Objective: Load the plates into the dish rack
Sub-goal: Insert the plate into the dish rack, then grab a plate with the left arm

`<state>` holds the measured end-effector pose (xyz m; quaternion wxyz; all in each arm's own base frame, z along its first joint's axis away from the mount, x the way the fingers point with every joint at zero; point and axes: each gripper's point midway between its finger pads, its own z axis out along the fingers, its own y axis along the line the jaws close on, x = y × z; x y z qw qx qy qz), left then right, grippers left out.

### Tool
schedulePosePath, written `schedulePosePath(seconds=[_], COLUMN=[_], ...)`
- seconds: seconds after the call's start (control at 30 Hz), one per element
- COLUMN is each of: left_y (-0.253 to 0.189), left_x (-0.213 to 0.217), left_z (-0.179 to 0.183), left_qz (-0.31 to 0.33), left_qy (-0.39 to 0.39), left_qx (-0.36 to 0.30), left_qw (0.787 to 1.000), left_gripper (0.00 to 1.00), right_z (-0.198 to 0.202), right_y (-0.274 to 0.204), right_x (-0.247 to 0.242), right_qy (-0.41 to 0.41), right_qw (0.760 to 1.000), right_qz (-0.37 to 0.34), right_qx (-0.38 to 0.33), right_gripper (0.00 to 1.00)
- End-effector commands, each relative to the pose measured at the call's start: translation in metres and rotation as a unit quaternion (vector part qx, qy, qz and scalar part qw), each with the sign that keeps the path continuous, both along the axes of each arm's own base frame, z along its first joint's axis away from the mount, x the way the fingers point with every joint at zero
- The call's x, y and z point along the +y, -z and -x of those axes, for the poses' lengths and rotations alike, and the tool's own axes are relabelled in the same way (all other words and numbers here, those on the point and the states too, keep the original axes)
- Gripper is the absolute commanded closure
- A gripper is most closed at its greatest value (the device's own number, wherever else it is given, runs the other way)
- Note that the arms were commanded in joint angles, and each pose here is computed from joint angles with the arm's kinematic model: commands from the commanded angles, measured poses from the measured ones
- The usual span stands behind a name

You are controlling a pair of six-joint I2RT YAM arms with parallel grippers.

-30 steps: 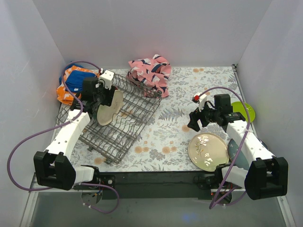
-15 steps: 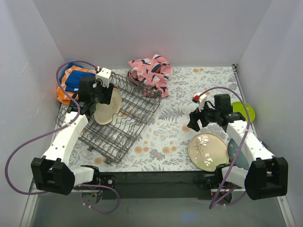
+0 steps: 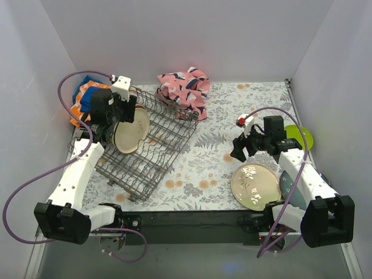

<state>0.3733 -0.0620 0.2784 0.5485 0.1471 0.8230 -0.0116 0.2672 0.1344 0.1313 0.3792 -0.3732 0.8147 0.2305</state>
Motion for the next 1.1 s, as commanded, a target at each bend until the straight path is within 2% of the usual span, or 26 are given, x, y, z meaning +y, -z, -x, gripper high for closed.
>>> schedulePosePath(seconds=[0.0, 0.33, 0.37, 0.4, 0.43, 0.53, 0.57, 0.63, 0.7, 0.73, 0.87, 1.07], left_y=[-0.050, -0.069, -0.070, -0.072, -0.070, -0.070, -0.068, -0.067, -0.060, -0.061, -0.055, -0.050], left_x=[0.003, -0.012, -0.015, -0.020, -0.022, -0.035, -0.040, -0.053, -0.060, -0.067, -0.080, -0.097], left_z=[0.010, 0.032, 0.034, 0.038, 0.042, 0.054, 0.058, 0.067, 0.074, 0.078, 0.086, 0.097], left_qz=[0.036, 0.114, 0.125, 0.145, 0.155, 0.202, 0.218, 0.266, 0.299, 0.334, 0.386, 0.435], left_qy=[-0.018, -0.006, -0.001, 0.002, 0.003, 0.018, 0.025, 0.036, 0.037, 0.036, 0.041, 0.063], left_qx=[-0.050, -0.051, -0.046, -0.041, -0.031, -0.006, 0.005, 0.029, 0.051, 0.068, 0.107, 0.160], left_qw=[0.998, 0.992, 0.991, 0.989, 0.987, 0.979, 0.976, 0.963, 0.952, 0.940, 0.915, 0.884], left_gripper=[0.45, 0.40, 0.39, 0.39, 0.38, 0.29, 0.25, 0.23, 0.22, 0.21, 0.21, 0.21], right_z=[-0.002, 0.026, 0.037, 0.037, 0.050, 0.054, 0.062, 0.056, 0.057, 0.056, 0.058, 0.041], right_y=[-0.019, 0.008, 0.014, 0.012, 0.015, 0.019, 0.024, 0.022, 0.029, 0.030, 0.046, 0.062], right_x=[0.000, -0.003, -0.006, -0.010, -0.015, -0.032, -0.038, -0.053, -0.066, -0.072, -0.086, -0.107], right_qy=[-0.021, -0.090, -0.101, -0.120, -0.131, -0.153, -0.160, -0.156, -0.145, -0.141, -0.154, -0.137], right_qw=[0.999, 0.994, 0.991, 0.989, 0.985, 0.978, 0.974, 0.972, 0.969, 0.969, 0.957, 0.952], right_qz=[0.003, 0.038, 0.045, 0.058, 0.067, 0.101, 0.108, 0.117, 0.109, 0.106, 0.101, 0.103], right_qx=[-0.030, 0.046, 0.075, 0.064, 0.089, 0.095, 0.123, 0.128, 0.167, 0.176, 0.224, 0.253], right_gripper=[0.13, 0.11, 0.11, 0.11, 0.11, 0.11, 0.10, 0.11, 0.12, 0.12, 0.18, 0.27])
